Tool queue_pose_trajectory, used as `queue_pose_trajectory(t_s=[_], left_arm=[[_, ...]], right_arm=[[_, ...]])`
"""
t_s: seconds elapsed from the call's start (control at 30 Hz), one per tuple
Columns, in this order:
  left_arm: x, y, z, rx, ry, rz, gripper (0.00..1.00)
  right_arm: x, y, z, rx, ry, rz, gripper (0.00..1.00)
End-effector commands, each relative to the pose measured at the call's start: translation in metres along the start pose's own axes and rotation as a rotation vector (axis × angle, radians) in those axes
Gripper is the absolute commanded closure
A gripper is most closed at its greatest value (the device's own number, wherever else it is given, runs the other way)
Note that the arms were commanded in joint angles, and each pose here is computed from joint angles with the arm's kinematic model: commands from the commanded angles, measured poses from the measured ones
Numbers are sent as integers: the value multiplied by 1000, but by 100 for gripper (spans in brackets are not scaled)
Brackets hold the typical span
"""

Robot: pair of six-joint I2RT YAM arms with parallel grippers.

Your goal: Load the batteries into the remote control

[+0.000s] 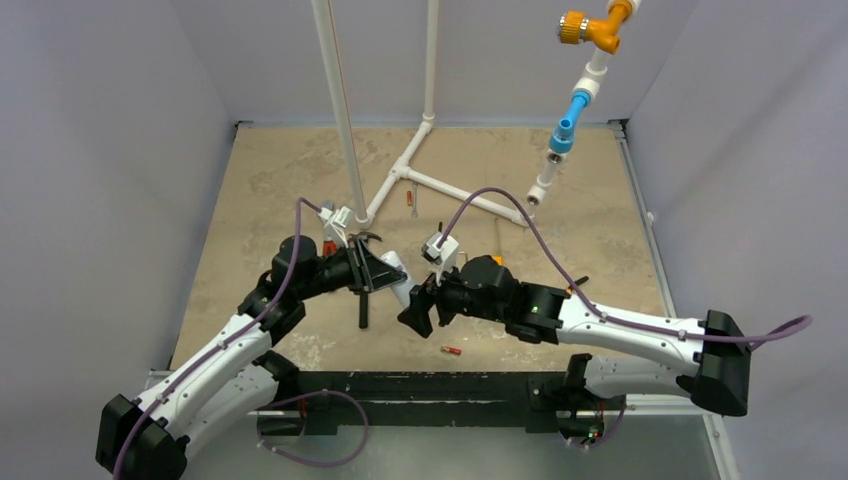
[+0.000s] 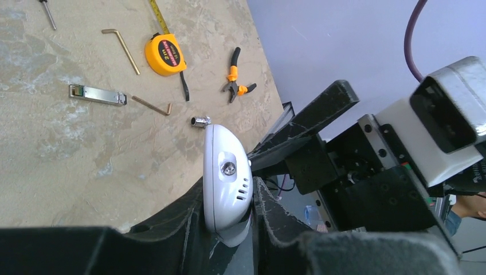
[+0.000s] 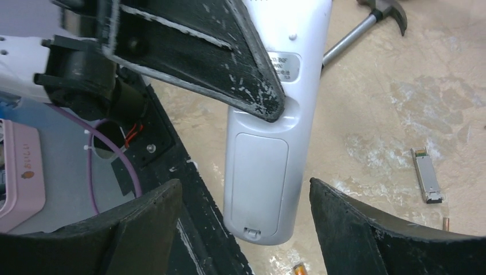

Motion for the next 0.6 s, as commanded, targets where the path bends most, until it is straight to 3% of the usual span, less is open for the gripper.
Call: queue_pose_trajectory(t_s=[0.0, 0.2, 0.47, 0.57], left_arm=[[-1, 6, -12, -40, -78, -20, 100], [2, 4, -15, -75, -114, 13, 100], [-1, -6, -14, -74, -196, 99, 100], [0, -9, -15, -78, -232, 138, 100]], right_arm=[[25, 42, 18, 57, 87, -168, 20], [57, 47, 12, 197, 113, -317, 21], [68, 16, -11, 490, 82, -219, 23], [76, 9, -11, 611, 145, -196, 24]])
Point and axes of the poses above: each gripper's point midway between its finger pads, its own x axis back along the fingers, its own z axis along the line the jaws close on, y = z × x, the point moved 8 cm from there along x, back along the fingers, and after that the axes turned 2 degrees about -x, right-handed, at the moved point
